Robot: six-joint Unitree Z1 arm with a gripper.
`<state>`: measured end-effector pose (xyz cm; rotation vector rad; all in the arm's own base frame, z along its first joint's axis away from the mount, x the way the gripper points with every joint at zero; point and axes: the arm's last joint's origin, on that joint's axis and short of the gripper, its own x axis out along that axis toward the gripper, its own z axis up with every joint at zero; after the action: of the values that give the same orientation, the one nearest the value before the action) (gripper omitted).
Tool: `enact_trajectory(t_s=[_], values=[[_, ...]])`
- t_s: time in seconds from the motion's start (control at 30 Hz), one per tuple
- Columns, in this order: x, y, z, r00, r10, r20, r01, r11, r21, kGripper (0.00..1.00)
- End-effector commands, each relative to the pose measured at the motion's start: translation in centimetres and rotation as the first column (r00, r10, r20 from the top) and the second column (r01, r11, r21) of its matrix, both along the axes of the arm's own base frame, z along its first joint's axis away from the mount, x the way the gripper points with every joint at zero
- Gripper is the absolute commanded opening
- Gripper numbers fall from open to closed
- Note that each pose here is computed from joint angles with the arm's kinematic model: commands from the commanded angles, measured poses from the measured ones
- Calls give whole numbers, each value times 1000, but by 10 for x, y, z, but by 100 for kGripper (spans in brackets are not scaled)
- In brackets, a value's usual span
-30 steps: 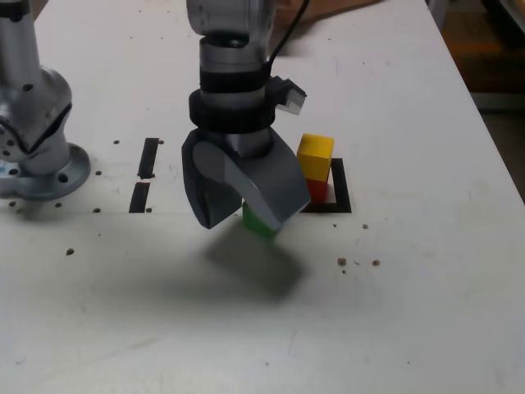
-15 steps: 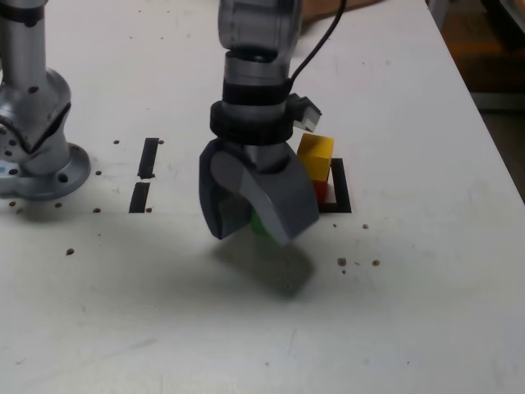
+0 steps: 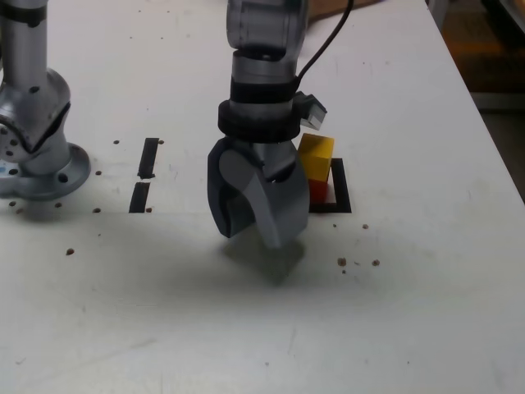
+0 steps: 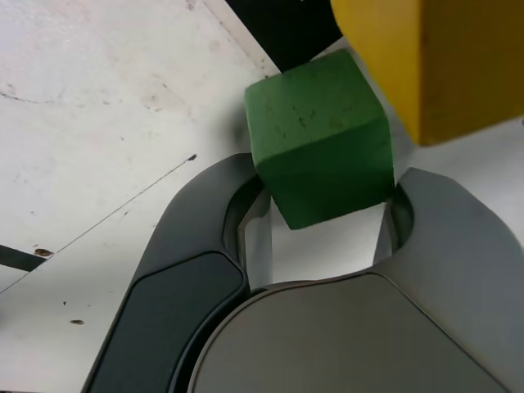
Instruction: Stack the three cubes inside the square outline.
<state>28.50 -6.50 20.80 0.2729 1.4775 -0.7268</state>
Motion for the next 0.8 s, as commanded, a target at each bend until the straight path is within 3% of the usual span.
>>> enact_trajectory(t_s=[0.0,0.17,0.43,0.77], values=[[-3,1,2,1000,2,5,-2,1000,-1,7],[-17,4,10,1000,16,21,-16,1000,-3,1],[-53,10,25,997,63,37,-63,998,2,1],[-72,16,50,987,89,134,-92,996,16,0]])
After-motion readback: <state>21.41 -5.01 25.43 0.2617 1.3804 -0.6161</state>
